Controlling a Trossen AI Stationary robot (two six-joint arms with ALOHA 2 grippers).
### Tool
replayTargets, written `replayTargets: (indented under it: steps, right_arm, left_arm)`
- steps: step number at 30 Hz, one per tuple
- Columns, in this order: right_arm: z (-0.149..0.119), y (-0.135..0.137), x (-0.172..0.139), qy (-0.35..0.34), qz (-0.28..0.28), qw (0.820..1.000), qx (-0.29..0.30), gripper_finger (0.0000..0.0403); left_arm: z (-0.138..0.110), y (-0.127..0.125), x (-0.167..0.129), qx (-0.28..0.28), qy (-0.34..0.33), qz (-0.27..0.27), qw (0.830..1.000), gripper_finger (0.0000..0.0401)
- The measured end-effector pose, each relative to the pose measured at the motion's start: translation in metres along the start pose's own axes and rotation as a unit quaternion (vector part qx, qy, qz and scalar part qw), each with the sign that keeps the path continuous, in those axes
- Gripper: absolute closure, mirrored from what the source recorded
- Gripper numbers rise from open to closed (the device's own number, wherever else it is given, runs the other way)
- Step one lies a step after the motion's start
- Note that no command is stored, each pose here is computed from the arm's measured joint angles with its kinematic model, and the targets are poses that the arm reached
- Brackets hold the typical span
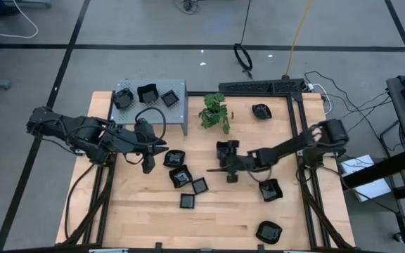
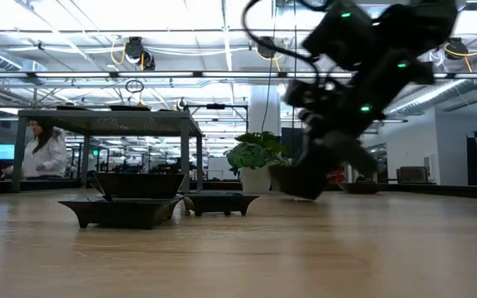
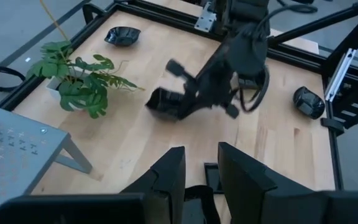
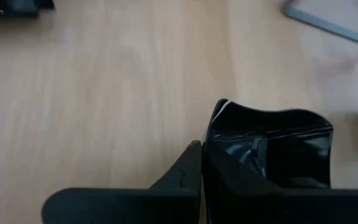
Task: Pick & Place Mini shaped plates
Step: Move the black distorted square plate to the center of the table
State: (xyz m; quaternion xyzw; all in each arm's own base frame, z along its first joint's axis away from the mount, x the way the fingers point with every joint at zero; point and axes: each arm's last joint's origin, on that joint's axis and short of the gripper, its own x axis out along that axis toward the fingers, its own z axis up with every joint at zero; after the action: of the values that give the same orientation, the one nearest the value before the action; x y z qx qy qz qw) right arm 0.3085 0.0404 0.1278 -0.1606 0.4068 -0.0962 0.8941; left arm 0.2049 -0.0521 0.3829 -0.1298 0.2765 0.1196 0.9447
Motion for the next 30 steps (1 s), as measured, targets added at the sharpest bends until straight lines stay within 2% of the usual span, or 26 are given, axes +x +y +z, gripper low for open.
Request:
replayTargets:
  steps: [4, 12, 17, 22, 25, 30]
  right_arm:
    - [0.023, 0.002, 0.022, -0.010, 0.034, 0.999, -0.011, 0.0403]
    - [0.055, 0.006, 0.044, -0.040, 0.034, 0.998, -0.045, 0.0403]
    - [0.063, 0.009, 0.046, -0.083, 0.074, 0.993, -0.034, 0.0403]
    - [0.067, 0.008, 0.045, -0.100, 0.071, 0.992, -0.013, 0.0401]
    - [0.069, 0.008, 0.044, -0.113, 0.070, 0.991, 0.001, 0.0384]
    - [0.069, 0.009, 0.044, -0.116, 0.093, 0.989, 0.001, 0.0325]
  left_arm:
    - [0.000, 0.000, 0.000, 0.000, 0.000, 0.000, 1.000, 0.0304]
    - [0.000, 0.000, 0.000, 0.000, 0.002, -0.003, 1.000, 0.0304]
    - [0.000, 0.000, 0.000, 0.000, 0.003, -0.003, 1.000, 0.0304]
    - [0.000, 0.000, 0.000, 0.001, 0.003, -0.003, 1.000, 0.0304]
    - [0.000, 0.000, 0.000, 0.001, 0.003, -0.003, 1.000, 0.0304]
    - [0.000, 0.000, 0.000, 0.001, 0.003, -0.004, 1.000, 0.0304]
